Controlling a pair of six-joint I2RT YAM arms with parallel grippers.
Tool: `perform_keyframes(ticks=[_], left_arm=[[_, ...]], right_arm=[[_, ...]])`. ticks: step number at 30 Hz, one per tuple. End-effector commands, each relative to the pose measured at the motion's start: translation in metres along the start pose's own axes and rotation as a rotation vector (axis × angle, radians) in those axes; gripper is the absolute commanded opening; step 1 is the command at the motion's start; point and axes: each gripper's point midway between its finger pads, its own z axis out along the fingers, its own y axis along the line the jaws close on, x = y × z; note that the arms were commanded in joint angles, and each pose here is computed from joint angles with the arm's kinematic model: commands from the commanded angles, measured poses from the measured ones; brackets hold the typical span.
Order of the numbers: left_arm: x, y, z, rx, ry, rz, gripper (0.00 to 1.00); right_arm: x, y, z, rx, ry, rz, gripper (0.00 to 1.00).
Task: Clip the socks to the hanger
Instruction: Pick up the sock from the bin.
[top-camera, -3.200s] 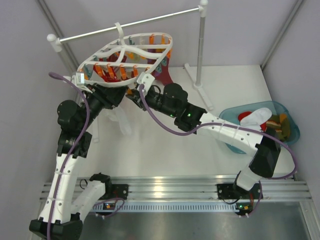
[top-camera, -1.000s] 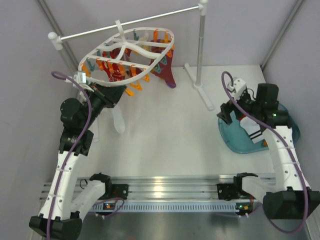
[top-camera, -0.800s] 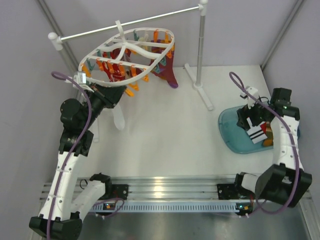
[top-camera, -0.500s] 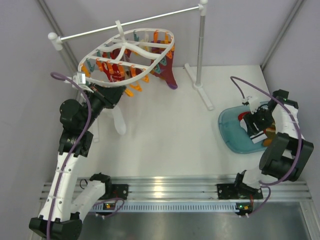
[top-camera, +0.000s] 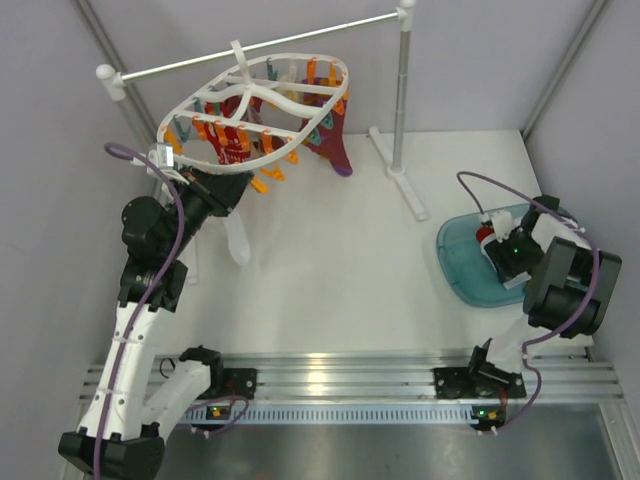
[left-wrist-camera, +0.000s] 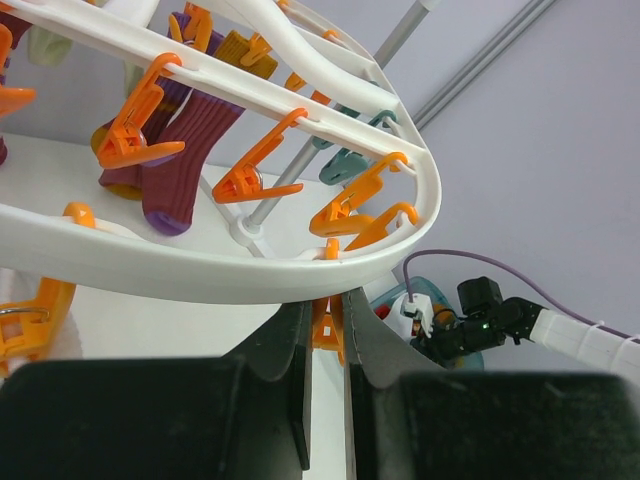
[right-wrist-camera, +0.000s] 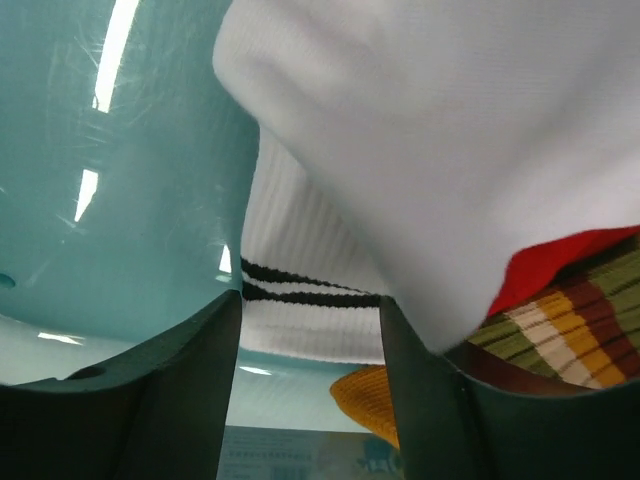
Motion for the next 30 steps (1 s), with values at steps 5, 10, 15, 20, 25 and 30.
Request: perform_keyframes(ticks=[5,10,15,20,25,30], left_arm=[[-0.006,0.004,0.003,-0.011,-0.027,0.022,0.0],[-0.006,0.004,0.002,-0.013,-0.026,0.023,0.0],[-0.005,0.006,0.002,-0.02,-0.026,0.021,0.0],[-0.005,0.006,0.002,-0.019,-0.025,0.024,0.0],[-0.005,0.006,0.002,-0.024,-0.024,0.026,0.0],[-0.005,0.007,0.003,-0.027,-0.023,0.022,0.0]], right_arm=[[-0.005,0.005,0.002,-0.032,-0.013,0.041,0.14],[-0.035,0.027,-0.033,-0.152,-0.139,0.114,0.0],[-0.068,0.057,-0.063,-0.31,-0.27,0.221,0.0],[-0.087,0.087,-0.057,-0.418,-0.277,0.323,0.0],[-0.1,0.103,-0.038,-0.465,-0.264,0.441,0.01],[-0.109,0.116,-0.032,-0.536,-0.251,0.522,0.38]])
